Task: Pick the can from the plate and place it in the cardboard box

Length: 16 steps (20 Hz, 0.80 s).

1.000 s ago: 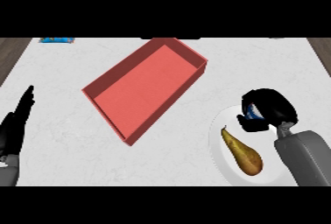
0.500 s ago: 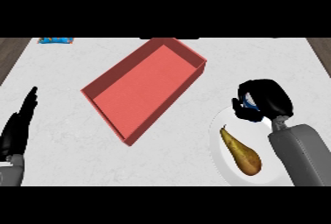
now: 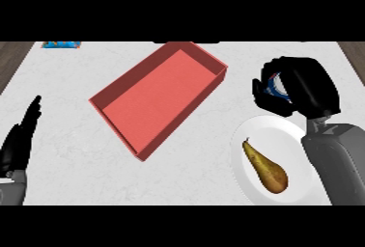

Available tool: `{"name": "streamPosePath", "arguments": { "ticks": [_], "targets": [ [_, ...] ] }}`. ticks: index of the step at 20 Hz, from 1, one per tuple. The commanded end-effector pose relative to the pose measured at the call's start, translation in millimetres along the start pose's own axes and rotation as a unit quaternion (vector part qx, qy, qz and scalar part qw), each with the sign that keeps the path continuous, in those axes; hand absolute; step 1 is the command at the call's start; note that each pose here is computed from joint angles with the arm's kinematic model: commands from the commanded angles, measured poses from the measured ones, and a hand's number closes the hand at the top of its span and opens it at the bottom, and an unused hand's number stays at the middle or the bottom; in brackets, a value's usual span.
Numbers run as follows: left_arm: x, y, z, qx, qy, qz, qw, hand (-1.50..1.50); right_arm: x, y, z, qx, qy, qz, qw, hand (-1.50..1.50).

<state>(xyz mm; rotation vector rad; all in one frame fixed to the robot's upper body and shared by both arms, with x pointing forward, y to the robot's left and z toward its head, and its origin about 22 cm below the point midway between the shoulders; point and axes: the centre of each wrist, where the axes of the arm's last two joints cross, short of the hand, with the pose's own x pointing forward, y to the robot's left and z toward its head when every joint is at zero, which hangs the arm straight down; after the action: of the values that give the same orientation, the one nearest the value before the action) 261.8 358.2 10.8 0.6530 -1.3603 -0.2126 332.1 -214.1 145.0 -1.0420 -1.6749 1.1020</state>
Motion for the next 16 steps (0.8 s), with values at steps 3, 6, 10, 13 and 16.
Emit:
{"name": "streamPosePath", "arguments": {
  "ticks": [3, 6, 10, 13, 16],
  "targets": [
    [2, 17, -6, -0.009, -0.002, 0.002, 1.0000, 0.00, 42, -17, -23, -0.013, -0.056, -0.044, 0.997, 1.50],
    [-1, 13, 3, 0.003, -0.001, -0.001, 1.0000, 0.00, 68, -28, -34, -0.001, -0.063, -0.097, 0.993, 1.50],
    [5, 3, -8, 0.000, -0.003, 0.000, 1.0000, 0.00, 108, -14, -70, 0.003, -0.057, -0.155, 0.986, 1.50],
    [17, -4, -5, -0.010, -0.010, 0.001, 0.9999, 0.00, 118, -2, -89, -0.011, -0.040, -0.165, 0.985, 1.50],
    [0, 3, 6, -0.018, -0.018, -0.002, 0.9997, 0.00, 137, -8, -109, 0.000, -0.013, -0.193, 0.981, 1.50]
  ]
}}
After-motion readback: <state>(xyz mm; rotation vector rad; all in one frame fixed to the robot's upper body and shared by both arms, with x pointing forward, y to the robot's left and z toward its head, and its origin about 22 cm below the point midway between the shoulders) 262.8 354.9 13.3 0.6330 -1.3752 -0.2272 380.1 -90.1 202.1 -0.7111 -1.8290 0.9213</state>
